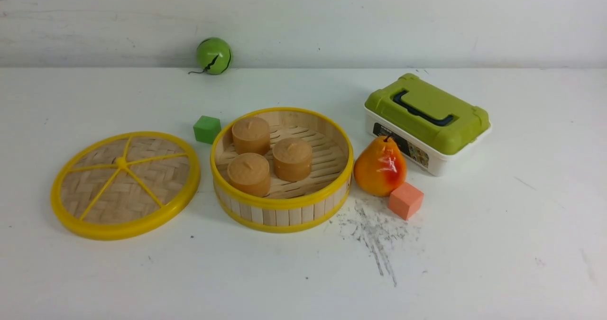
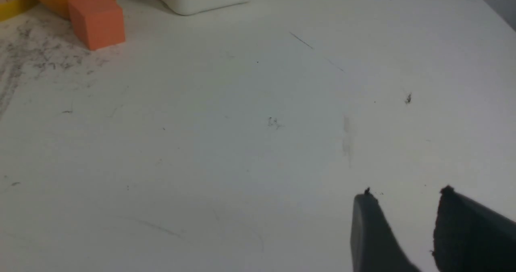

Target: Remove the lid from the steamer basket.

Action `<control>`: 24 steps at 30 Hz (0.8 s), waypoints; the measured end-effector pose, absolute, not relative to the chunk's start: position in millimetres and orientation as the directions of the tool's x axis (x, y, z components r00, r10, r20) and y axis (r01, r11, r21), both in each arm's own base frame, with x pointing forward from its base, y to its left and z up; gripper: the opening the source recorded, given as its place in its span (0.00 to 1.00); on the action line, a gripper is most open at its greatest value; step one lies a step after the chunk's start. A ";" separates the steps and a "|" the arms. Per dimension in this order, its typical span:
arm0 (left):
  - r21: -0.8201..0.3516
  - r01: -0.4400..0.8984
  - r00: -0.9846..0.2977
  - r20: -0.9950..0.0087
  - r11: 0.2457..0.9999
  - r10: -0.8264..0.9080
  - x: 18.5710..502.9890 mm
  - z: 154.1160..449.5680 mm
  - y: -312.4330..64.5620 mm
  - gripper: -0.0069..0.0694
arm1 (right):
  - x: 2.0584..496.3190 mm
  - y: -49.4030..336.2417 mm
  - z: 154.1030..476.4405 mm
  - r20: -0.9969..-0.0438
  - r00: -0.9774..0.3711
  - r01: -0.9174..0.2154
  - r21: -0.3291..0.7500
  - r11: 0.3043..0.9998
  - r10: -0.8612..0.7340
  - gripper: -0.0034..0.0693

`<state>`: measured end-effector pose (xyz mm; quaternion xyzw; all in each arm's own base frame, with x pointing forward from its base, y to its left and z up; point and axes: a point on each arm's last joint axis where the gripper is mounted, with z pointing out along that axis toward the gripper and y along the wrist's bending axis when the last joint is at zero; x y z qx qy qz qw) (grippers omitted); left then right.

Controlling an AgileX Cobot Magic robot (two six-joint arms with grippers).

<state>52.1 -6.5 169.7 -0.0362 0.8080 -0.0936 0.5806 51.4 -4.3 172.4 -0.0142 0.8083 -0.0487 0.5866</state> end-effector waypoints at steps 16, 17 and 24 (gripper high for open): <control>-0.193 0.050 -0.323 -0.931 0.980 -0.167 52.1 169.7 -6.5 0.11 | 51.4 -4.2 172.4 -0.947 -0.311 0.034 -0.095 0.995 -0.080 0.38; -0.193 0.050 -0.323 -0.931 0.980 -0.167 52.1 169.7 -6.5 0.11 | 51.4 -4.2 172.4 -0.947 -0.311 0.034 -0.095 0.995 -0.080 0.38; -0.193 0.050 -0.323 -0.931 0.980 -0.167 52.1 169.7 -6.5 0.13 | 51.4 -4.2 172.4 -0.947 -0.311 0.034 -0.095 0.995 -0.080 0.38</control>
